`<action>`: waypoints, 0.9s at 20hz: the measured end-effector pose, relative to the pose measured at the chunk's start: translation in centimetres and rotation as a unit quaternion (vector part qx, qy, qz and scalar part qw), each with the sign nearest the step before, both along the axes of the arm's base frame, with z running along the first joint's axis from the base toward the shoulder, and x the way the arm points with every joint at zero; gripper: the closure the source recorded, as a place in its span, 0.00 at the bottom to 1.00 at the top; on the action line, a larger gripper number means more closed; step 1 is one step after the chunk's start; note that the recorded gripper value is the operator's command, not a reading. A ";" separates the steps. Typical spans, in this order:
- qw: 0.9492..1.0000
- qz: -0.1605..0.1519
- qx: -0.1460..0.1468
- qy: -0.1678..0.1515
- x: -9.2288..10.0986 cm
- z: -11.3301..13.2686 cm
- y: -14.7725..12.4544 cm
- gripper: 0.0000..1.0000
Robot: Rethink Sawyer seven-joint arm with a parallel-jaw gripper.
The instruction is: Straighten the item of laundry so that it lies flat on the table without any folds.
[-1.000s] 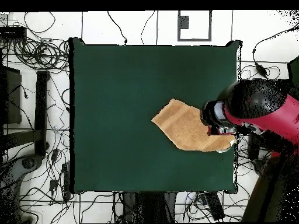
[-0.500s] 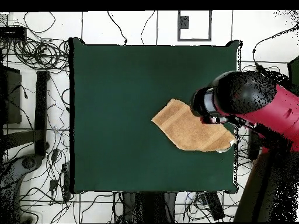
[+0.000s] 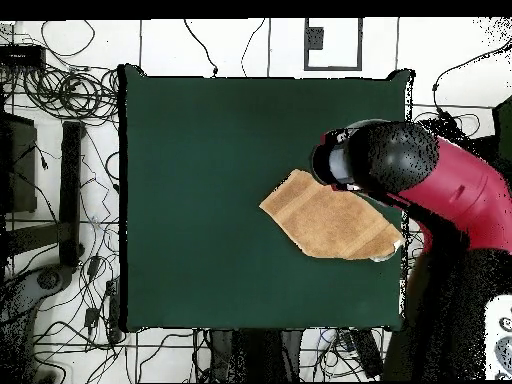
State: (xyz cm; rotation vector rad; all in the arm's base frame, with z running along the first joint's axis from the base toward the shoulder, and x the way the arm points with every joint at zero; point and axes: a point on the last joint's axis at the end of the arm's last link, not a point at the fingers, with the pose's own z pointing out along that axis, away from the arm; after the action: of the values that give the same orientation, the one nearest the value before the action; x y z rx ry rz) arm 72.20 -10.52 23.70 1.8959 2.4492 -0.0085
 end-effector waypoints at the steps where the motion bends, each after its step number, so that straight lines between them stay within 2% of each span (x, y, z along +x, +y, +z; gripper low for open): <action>1: 1.000 0.003 -0.005 -0.017 0.5 -0.3 0.3 0.00; 3: 0.999 0.008 -0.014 -0.044 1.2 -0.6 0.7 0.00; 9: 0.995 0.021 -0.035 -0.093 2.8 -1.7 1.8 0.00; 12: 0.994 0.027 -0.038 -0.099 3.1 -2.2 2.7 0.00; 18: 0.996 0.028 -0.024 -0.086 2.9 -4.3 4.0 0.00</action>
State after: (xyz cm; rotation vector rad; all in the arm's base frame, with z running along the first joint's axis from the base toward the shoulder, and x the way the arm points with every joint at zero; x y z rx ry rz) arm 75.12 -6.48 19.45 1.7308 2.3646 0.0934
